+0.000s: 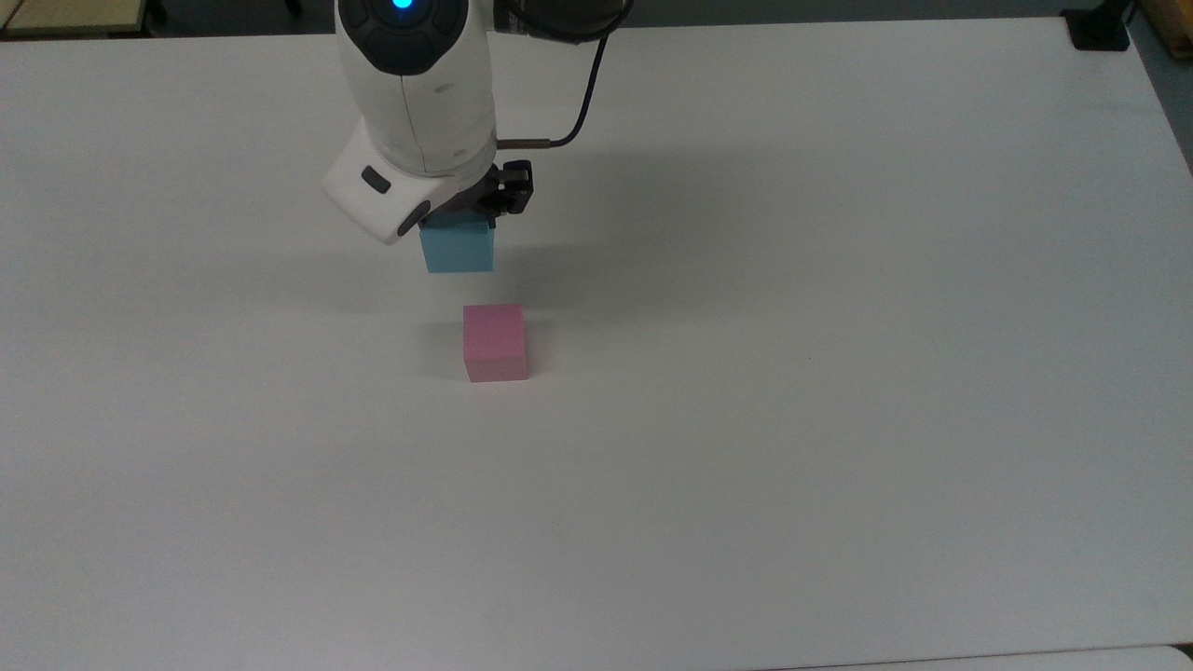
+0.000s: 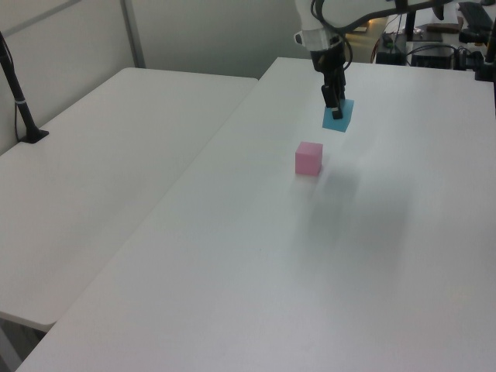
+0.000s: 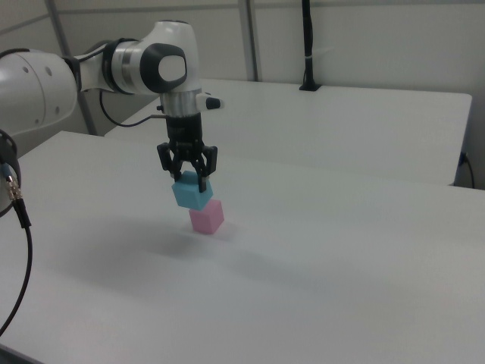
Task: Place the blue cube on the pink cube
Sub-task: 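Carry the held blue cube over the pink cube and lower it, then set the blue cube onto the pink cube's top face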
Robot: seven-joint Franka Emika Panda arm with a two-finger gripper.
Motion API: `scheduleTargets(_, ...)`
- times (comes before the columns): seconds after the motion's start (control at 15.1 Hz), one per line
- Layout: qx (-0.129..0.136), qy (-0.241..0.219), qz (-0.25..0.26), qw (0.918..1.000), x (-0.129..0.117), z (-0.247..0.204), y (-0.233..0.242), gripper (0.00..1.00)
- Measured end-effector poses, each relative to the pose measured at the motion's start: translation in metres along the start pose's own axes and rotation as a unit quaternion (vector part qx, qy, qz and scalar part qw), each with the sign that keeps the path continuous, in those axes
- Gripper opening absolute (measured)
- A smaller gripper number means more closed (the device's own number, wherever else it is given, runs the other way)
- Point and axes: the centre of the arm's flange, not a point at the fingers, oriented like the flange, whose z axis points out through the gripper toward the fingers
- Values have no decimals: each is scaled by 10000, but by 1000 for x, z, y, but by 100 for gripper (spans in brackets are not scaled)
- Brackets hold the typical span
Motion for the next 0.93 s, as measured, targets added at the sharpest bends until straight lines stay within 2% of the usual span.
scheduleTargets(0.4, -28, 125, -85, 9999, 23, 26, -8, 62)
scheduleTargets(0.93, -81, 334, -140, 9993, 45, 27, -15, 62)
